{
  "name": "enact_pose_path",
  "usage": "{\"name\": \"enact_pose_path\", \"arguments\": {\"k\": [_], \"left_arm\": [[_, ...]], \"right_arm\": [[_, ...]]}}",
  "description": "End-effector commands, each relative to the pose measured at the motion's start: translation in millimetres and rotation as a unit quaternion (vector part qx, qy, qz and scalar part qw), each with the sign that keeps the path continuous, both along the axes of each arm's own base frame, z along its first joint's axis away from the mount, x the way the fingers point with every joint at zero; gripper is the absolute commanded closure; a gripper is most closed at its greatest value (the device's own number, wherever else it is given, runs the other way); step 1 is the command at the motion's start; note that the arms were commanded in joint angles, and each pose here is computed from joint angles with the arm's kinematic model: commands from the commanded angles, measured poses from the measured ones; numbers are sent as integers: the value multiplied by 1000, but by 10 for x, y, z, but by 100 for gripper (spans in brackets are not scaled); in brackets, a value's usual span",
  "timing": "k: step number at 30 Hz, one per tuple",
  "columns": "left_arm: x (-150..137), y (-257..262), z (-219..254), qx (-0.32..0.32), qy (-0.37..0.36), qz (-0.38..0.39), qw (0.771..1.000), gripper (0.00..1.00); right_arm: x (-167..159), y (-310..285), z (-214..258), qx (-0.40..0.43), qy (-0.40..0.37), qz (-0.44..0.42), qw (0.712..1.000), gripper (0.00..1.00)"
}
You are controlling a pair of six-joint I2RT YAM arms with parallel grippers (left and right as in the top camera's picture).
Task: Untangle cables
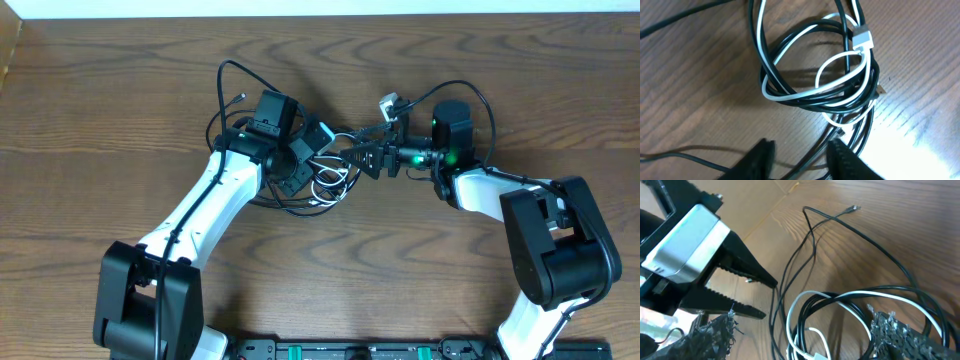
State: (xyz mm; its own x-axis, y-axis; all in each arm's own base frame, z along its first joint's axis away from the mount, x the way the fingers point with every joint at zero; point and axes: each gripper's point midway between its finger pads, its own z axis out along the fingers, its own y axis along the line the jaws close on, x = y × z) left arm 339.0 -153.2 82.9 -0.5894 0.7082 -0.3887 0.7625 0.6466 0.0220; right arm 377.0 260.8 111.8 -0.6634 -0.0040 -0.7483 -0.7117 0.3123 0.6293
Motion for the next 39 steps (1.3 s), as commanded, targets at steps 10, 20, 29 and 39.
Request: {"name": "enact_pose_path", "arguments": {"k": [10, 20, 29, 39], "left_arm": [[70, -204, 106, -105, 51, 157, 981, 91], [275, -150, 158, -163, 75, 365, 913, 92], [222, -89, 93, -146, 79, 373, 913, 92], [248, -65, 15, -174, 101, 464, 863, 71]], "right_arm": [[296, -169, -165, -32, 42, -106, 993, 13], [316, -192, -204, -35, 60, -120, 990, 12], [334, -203, -210, -37, 59, -125, 990, 11], [380, -232, -222, -42, 56, -140, 988, 10]]}}
